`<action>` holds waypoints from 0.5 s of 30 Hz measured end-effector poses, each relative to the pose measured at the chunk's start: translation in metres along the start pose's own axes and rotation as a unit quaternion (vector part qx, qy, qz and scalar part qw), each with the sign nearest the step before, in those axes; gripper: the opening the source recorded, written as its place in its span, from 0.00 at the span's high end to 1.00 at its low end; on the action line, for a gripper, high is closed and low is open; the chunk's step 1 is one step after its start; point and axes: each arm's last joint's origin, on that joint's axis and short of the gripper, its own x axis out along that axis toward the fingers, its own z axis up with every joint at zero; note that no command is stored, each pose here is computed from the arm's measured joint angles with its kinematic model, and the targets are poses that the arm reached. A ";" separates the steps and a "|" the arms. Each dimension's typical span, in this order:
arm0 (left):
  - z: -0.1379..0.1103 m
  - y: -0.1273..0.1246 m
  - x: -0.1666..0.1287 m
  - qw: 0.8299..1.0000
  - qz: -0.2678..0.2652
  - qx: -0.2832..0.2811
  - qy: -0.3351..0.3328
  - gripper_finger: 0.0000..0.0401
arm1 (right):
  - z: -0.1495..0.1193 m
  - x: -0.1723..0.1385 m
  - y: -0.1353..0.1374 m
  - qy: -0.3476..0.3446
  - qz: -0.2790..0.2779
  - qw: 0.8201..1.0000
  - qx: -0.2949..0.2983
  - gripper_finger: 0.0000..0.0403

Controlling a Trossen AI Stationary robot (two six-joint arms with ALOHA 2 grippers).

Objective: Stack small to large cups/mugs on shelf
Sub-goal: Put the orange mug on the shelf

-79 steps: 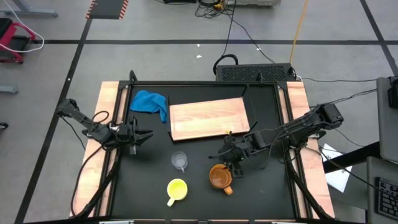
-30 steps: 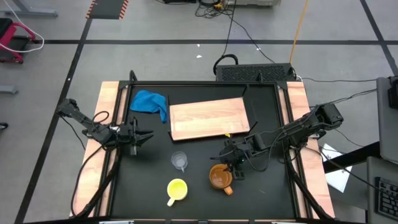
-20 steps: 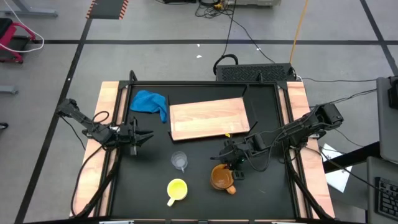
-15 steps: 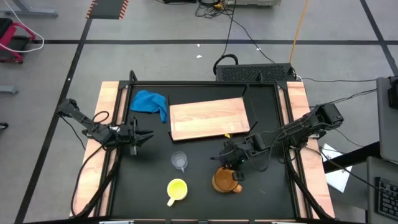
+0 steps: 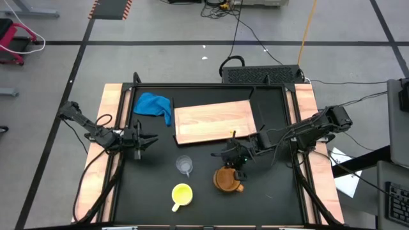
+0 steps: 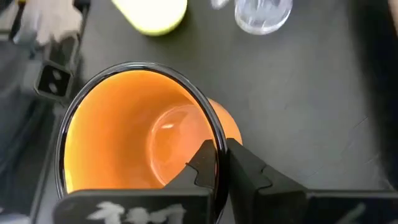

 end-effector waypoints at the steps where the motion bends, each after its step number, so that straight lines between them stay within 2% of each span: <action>1: 0.000 0.000 0.000 1.000 0.000 0.000 0.000 0.80 | 0.004 -0.003 -0.001 -0.003 0.001 1.000 0.003 0.98; 8: 0.000 0.000 0.000 1.000 0.000 0.000 0.000 0.80 | 0.025 -0.021 -0.014 -0.020 -0.008 1.000 0.019 0.98; 15: 0.000 0.000 0.000 1.000 0.000 0.010 0.000 0.80 | 0.046 -0.040 -0.031 -0.052 0.014 0.998 0.038 0.98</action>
